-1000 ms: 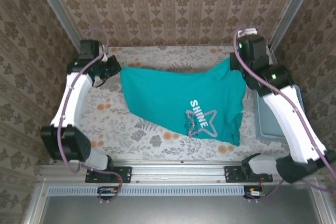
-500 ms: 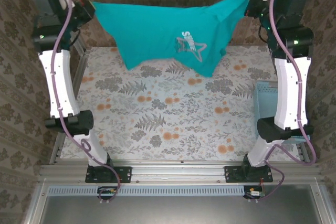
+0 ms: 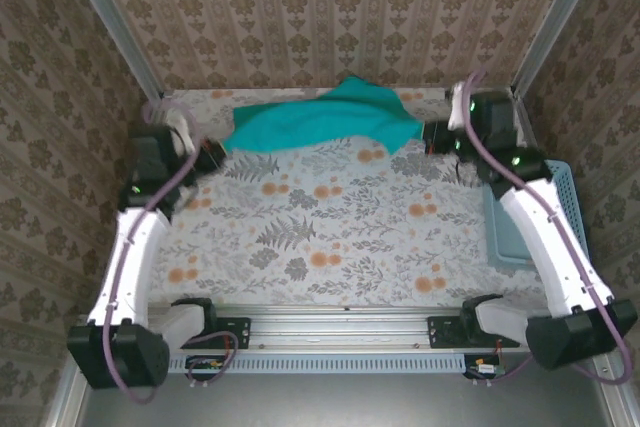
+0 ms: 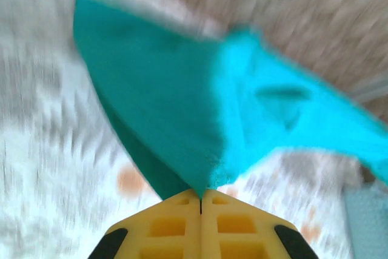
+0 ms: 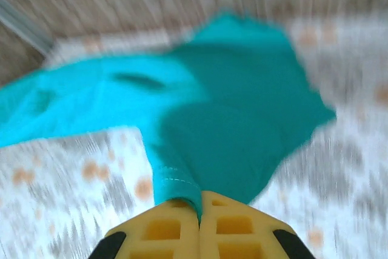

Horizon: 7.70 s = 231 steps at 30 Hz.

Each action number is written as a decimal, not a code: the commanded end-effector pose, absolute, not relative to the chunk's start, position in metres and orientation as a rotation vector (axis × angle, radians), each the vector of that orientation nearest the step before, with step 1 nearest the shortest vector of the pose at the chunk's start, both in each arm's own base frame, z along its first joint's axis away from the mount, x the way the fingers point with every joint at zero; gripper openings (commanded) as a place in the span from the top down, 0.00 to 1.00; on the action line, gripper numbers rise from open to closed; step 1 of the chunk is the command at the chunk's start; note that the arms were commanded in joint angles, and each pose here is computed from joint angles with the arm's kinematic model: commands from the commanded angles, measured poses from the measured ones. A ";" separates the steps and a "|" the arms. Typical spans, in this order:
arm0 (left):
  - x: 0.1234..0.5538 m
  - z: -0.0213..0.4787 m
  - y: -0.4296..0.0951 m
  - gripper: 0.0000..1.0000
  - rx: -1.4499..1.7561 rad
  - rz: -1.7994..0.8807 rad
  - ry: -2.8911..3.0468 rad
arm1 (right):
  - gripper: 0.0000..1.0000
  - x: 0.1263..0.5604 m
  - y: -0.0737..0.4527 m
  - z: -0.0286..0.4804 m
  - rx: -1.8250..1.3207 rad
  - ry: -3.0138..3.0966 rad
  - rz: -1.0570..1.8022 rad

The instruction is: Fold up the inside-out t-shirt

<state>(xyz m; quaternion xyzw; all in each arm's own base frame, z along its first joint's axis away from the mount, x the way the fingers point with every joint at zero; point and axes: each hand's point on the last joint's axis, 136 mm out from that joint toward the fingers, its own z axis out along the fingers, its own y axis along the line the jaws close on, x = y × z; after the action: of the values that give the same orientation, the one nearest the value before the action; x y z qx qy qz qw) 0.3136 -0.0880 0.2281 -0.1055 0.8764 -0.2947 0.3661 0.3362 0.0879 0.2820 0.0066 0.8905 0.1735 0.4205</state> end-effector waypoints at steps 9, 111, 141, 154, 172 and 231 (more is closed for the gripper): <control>0.190 0.046 -0.078 1.00 -0.618 -0.737 2.616 | 1.00 0.204 0.053 0.120 0.595 2.453 0.489; 0.207 0.085 -0.046 1.00 -0.842 -0.726 2.374 | 1.00 0.179 0.003 0.141 0.901 2.263 0.377; 0.262 0.089 -0.043 1.00 -0.705 -0.445 2.452 | 1.00 0.239 -0.001 0.144 0.758 2.333 0.201; 0.303 0.078 -0.059 1.00 -0.588 -0.440 2.580 | 1.00 0.298 0.008 0.155 0.616 2.395 0.085; 0.325 0.059 -0.052 0.94 -0.641 -0.325 2.625 | 0.99 0.366 0.013 0.136 0.541 2.494 -0.038; 0.263 0.045 -0.088 0.24 -0.445 -0.474 2.644 | 0.32 0.285 0.057 0.101 0.455 2.586 0.018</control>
<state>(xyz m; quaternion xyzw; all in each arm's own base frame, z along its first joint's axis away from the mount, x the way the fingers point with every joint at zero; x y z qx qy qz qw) 0.2673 -0.0945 0.0411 -0.1603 0.9467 -0.1890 0.2056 0.2944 0.0512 0.1025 0.2036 0.9390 0.0294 0.2755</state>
